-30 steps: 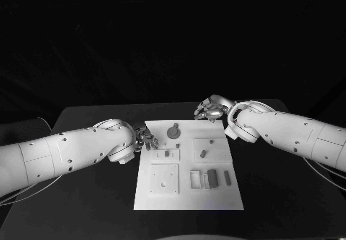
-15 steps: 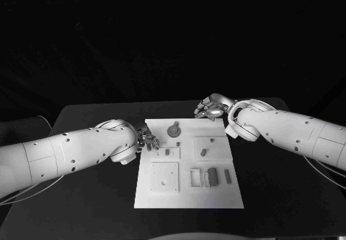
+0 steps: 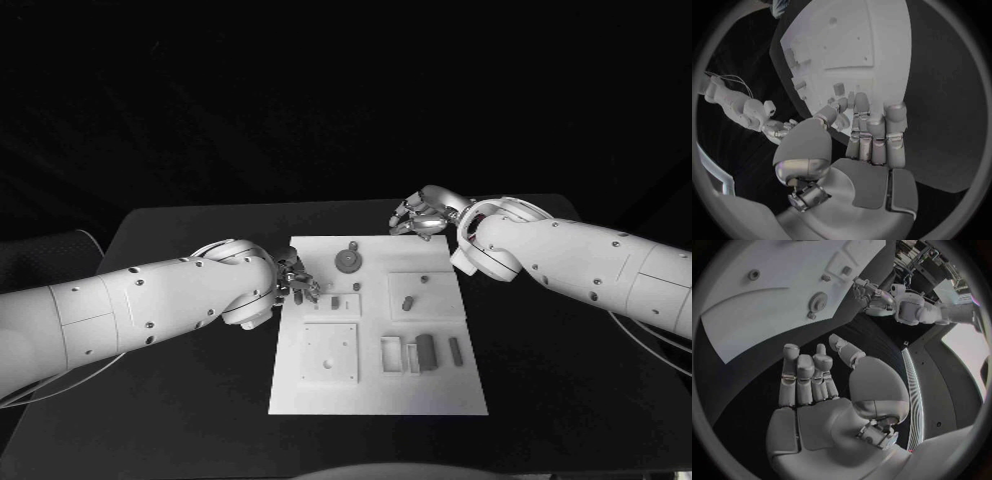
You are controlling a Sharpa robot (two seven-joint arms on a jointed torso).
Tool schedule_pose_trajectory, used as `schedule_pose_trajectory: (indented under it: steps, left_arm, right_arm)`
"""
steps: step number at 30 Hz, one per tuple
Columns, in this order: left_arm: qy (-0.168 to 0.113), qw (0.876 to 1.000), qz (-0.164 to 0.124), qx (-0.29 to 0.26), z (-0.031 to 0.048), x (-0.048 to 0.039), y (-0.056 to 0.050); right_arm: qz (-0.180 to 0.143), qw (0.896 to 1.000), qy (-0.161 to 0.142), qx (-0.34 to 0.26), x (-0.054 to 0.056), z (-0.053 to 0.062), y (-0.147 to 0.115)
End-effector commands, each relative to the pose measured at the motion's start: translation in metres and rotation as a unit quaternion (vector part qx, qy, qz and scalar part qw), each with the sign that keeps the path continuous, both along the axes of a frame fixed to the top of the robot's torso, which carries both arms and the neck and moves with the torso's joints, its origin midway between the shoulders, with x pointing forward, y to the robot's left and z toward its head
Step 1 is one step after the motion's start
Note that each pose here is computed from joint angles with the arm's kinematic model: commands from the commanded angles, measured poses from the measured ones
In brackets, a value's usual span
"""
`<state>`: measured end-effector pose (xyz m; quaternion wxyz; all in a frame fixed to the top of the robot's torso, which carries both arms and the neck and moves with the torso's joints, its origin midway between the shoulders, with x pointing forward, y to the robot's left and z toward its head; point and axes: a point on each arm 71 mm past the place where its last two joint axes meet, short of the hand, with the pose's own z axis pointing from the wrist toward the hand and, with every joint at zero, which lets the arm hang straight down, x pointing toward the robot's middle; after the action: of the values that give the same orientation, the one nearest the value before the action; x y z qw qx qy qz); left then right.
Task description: Assemble the parts on the task board
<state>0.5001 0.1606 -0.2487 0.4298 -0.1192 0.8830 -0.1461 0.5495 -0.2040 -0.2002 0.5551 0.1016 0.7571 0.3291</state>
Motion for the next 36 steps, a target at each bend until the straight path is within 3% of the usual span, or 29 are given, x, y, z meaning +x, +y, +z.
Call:
schedule_pose_trajectory:
  steps: [1, 25, 36]
  left_arm:
    - [-0.006, 1.0, -0.022, 0.018, -0.0003, -0.0009, -0.003]
    - [-0.005, 0.999, -0.025, 0.024, -0.0101, -0.0001, -0.009]
    - [-0.01, 0.999, -0.027, 0.031, -0.0102, 0.0013, -0.008]
  right_arm:
    - [0.008, 1.0, 0.002, 0.0, -0.001, 0.0, 0.002]
    - [0.009, 1.0, 0.001, 0.0, -0.001, 0.0, 0.003]
    - [0.01, 1.0, 0.002, 0.0, -0.001, 0.0, 0.003]
